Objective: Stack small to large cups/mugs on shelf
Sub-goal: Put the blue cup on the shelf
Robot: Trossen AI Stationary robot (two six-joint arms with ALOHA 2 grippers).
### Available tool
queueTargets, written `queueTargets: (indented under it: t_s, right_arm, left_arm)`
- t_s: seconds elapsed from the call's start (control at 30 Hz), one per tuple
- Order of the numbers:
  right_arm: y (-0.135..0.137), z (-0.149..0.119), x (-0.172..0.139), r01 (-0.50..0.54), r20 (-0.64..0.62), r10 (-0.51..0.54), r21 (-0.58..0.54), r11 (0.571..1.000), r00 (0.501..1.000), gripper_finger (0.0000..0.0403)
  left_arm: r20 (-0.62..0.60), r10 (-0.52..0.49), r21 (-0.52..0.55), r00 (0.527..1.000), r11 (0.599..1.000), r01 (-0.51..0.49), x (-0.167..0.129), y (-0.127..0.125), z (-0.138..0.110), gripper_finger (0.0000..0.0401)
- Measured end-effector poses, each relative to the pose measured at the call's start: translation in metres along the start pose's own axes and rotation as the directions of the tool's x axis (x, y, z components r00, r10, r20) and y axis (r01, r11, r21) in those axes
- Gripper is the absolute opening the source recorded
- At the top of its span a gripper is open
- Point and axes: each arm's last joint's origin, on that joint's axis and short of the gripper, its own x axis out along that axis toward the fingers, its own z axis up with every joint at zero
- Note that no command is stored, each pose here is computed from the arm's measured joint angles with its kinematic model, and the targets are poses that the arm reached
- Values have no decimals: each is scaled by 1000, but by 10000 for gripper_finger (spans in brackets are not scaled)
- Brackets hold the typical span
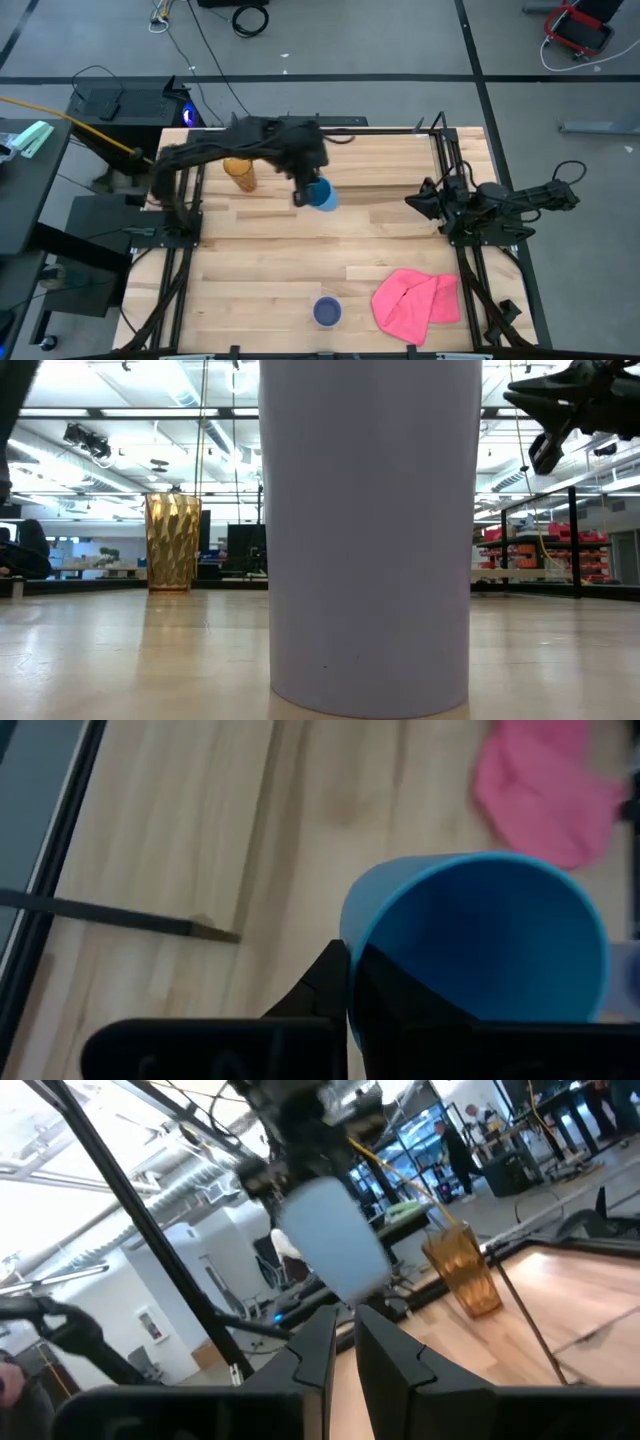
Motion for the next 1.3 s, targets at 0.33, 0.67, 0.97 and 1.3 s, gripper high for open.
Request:
queueTargets:
  t_s: [0.33,0.67,0.97,1.3]
  right_arm:
    - [3,6,0,14,-25,-14,-7,1000,1000,50]
    - [3,6,0,16,-31,-16,-9,1000,999,50]
    - [2,4,0,24,-47,-24,-14,1000,999,50]
    - [2,3,0,29,-59,-30,-17,999,998,50]
  left_arm:
    - [-133,-21,91,991,995,34,101,8,26,10]
    - [-203,-29,132,979,990,57,170,12,24,10]
    - [-236,-28,131,971,989,61,194,13,20,10]
    - [-231,-33,130,972,989,65,196,13,20,15]
